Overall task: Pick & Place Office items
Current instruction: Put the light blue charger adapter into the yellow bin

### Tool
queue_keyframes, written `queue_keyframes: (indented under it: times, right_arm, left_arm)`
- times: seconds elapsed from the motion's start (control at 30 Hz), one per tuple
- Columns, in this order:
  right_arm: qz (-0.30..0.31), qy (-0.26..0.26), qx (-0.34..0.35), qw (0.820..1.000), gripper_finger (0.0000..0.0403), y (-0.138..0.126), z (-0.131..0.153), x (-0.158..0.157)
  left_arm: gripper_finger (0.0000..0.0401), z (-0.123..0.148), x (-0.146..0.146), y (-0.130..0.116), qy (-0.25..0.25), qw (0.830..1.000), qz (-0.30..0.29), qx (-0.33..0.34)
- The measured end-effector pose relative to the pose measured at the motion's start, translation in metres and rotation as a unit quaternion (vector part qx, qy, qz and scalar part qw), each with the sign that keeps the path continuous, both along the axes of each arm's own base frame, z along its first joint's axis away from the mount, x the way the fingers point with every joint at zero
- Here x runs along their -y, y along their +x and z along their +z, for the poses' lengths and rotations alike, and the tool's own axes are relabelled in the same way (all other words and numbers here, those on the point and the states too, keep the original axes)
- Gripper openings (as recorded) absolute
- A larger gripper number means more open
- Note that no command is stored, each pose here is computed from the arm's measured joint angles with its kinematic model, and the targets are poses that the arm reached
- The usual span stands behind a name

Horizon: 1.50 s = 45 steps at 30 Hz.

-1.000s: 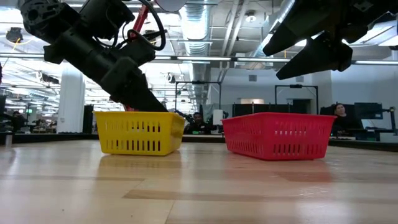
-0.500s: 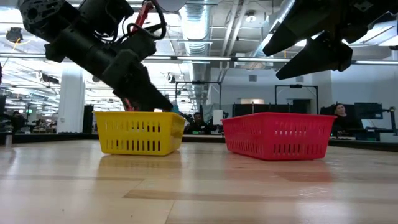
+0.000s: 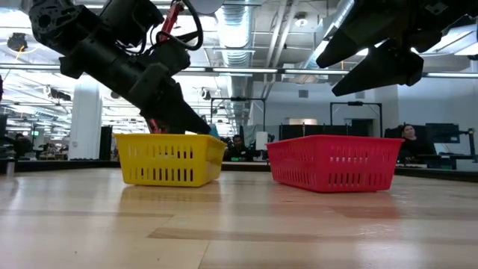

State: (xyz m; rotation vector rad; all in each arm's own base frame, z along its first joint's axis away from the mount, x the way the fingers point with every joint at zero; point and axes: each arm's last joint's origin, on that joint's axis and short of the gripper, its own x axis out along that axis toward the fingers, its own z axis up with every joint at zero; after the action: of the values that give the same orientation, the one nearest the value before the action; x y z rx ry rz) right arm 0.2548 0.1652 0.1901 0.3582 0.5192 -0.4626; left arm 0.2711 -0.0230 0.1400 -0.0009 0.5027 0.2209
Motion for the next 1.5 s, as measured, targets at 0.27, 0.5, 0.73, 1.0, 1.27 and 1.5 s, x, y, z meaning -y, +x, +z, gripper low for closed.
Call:
queue_keyframes:
  times: [0.27, 0.5, 0.73, 1.0, 1.27, 1.5]
  right_arm:
    - [0.000, 0.000, 0.000, 1.000, 0.0312, 0.000, 0.000, 0.000]
    - [0.000, -0.001, -0.001, 1.000, 0.0312, 0.000, 0.000, 0.000]
    - [-0.001, -0.005, -0.007, 1.000, 0.0312, -0.001, -0.001, 0.001]
    - [-0.001, -0.005, -0.007, 1.000, 0.0312, -0.001, -0.001, 0.001]
    - [-0.007, -0.005, -0.007, 1.000, 0.0312, 0.001, -0.001, 0.004]
    - [-0.014, -0.006, -0.008, 1.000, 0.0312, 0.003, -0.001, 0.008]
  left_arm:
    - [0.0131, -0.001, -0.002, 0.001, -0.002, 1.000, -0.005, 0.001]
    - [0.0131, -0.003, -0.001, 0.002, -0.011, 1.000, -0.024, -0.002]
    - [0.0131, -0.009, -0.002, 0.004, 0.015, 0.999, -0.037, -0.015]
    - [0.0131, -0.008, -0.004, 0.005, 0.025, 0.998, -0.061, -0.011]
    - [0.0131, -0.007, -0.005, 0.005, 0.033, 0.998, -0.062, -0.006]
    - [0.0131, -0.006, -0.004, 0.006, 0.039, 0.996, -0.083, -0.004]
